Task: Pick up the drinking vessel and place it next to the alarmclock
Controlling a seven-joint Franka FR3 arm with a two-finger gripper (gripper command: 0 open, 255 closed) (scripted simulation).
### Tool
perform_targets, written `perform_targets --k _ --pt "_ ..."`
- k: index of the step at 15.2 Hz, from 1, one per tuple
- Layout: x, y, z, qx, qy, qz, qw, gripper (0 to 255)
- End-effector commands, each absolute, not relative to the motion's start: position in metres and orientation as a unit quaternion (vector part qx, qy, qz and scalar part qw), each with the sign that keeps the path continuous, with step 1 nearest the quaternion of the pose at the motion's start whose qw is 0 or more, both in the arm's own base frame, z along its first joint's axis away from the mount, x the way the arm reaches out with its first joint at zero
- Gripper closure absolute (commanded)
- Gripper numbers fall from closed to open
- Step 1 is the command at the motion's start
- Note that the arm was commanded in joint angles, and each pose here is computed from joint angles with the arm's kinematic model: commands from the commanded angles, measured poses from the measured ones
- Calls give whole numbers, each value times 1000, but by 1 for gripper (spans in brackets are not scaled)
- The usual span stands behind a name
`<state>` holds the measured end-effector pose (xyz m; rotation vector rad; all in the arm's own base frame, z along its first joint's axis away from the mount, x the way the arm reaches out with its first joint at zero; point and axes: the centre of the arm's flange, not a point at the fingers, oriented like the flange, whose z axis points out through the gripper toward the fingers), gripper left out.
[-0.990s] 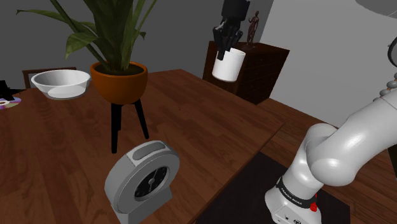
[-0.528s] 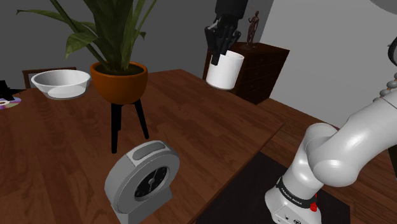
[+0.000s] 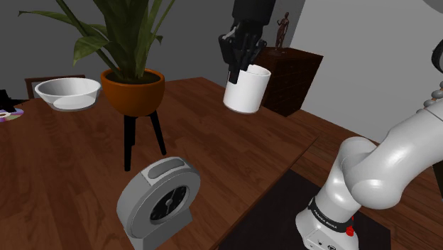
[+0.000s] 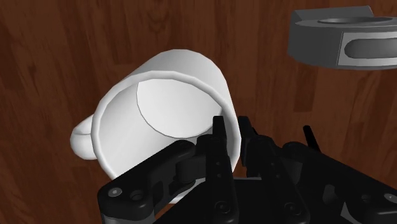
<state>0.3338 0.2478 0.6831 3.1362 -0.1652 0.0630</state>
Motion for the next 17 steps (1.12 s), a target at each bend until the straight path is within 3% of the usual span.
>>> perform_targets --k 1,17 --pt "332 249 672 998 -53 20 0 255" --pt "332 249 588 998 -53 20 0 255"
